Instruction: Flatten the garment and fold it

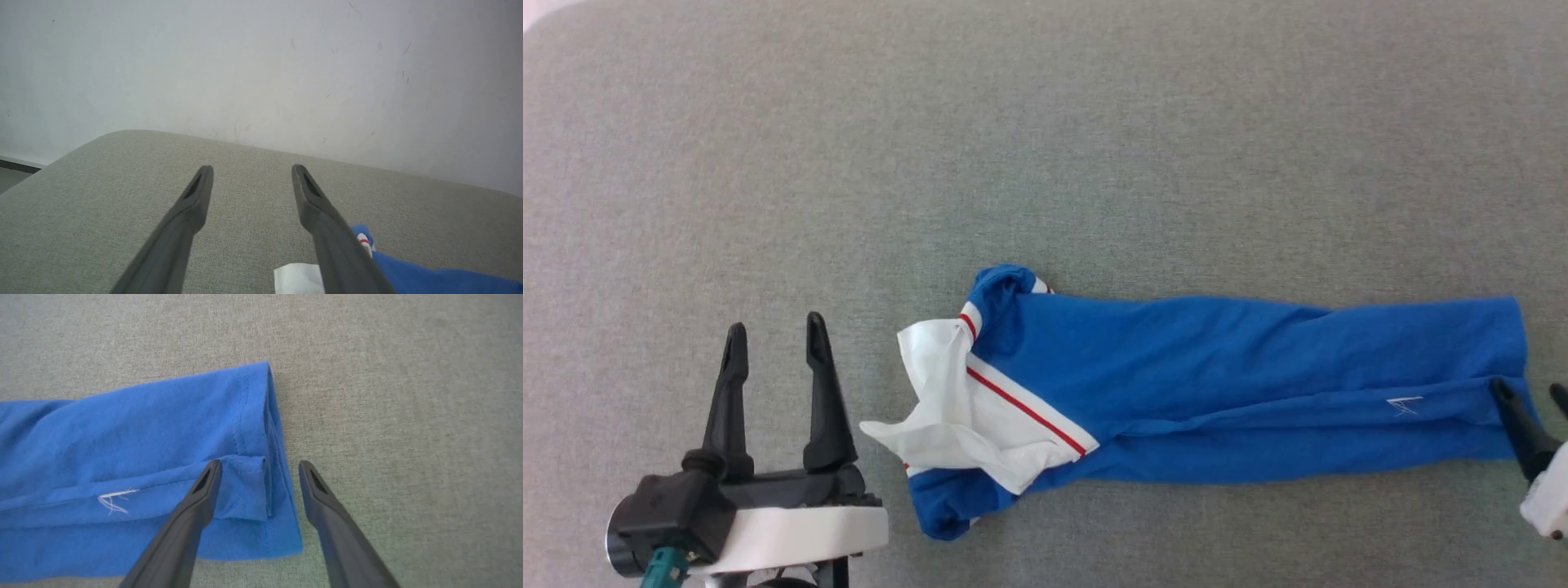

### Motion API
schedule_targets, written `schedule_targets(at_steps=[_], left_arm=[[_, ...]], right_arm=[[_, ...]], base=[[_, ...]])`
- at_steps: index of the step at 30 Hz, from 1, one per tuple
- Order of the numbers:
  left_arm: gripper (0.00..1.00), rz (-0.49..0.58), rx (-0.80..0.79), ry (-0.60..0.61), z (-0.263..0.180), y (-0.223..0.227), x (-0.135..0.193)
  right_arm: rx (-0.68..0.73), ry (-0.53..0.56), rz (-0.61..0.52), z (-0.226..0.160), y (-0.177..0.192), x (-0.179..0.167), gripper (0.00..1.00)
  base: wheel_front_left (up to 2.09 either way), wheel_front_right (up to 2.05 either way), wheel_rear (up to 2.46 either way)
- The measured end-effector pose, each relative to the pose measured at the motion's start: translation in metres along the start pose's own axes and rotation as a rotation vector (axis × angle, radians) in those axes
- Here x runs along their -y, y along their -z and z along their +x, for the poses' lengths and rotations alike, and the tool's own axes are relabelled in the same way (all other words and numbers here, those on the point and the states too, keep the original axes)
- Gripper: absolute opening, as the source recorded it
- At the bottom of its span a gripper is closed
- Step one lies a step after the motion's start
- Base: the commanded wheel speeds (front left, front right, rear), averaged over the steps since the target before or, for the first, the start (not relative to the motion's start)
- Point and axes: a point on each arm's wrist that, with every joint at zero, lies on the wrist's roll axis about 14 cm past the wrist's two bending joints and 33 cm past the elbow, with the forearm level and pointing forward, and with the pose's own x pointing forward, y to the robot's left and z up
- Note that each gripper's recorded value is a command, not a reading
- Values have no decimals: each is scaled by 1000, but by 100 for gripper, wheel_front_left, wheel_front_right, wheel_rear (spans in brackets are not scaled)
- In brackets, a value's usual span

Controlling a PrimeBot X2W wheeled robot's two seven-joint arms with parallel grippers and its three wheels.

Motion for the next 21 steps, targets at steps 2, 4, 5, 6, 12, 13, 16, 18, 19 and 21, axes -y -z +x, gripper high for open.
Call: schedule_targets(at_steps=[2, 4, 5, 6, 12, 13, 16, 18, 19, 21], left_arm=[[100, 14, -2, -1, -1, 2, 0], [100, 36, -3, 1, -2, 4, 0], [100, 43, -5, -1, -2, 5, -1], [100, 49, -8, -4, -3, 6, -3], [100, 63, -21, -20, -5, 9, -8], [100, 64, -22, -22, -5, 9, -9], [100, 64, -23, -26, -7, 9, -10], [100, 64, -20, -27, -8, 8, -10], [100, 64, -19, -27, -8, 8, -10], [100, 64, -14, -26, -9, 6, -10]], right_arm=[[-41, -3, -8, 6, 10, -2, 100], [-76, 0, -13, 12, 18, -2, 100], [-96, 2, -19, 14, 23, -2, 100], [-109, 4, -17, 16, 26, -1, 100], [-160, -2, -26, 26, 31, -1, 33], [-162, -5, -9, 26, 31, -1, 0], [-178, -18, -7, 25, 31, -4, 0], [-168, -24, 3, 24, 29, -7, 0], [-162, -23, 2, 23, 27, -7, 0], [-142, -13, 4, 21, 22, -4, 0]], base=[[0, 0, 0], [0, 0, 0], [0, 0, 0], [0, 0, 0], [0, 0, 0], [0, 0, 0], [0, 0, 0], [0, 0, 0], [0, 0, 0], [0, 0, 0]])
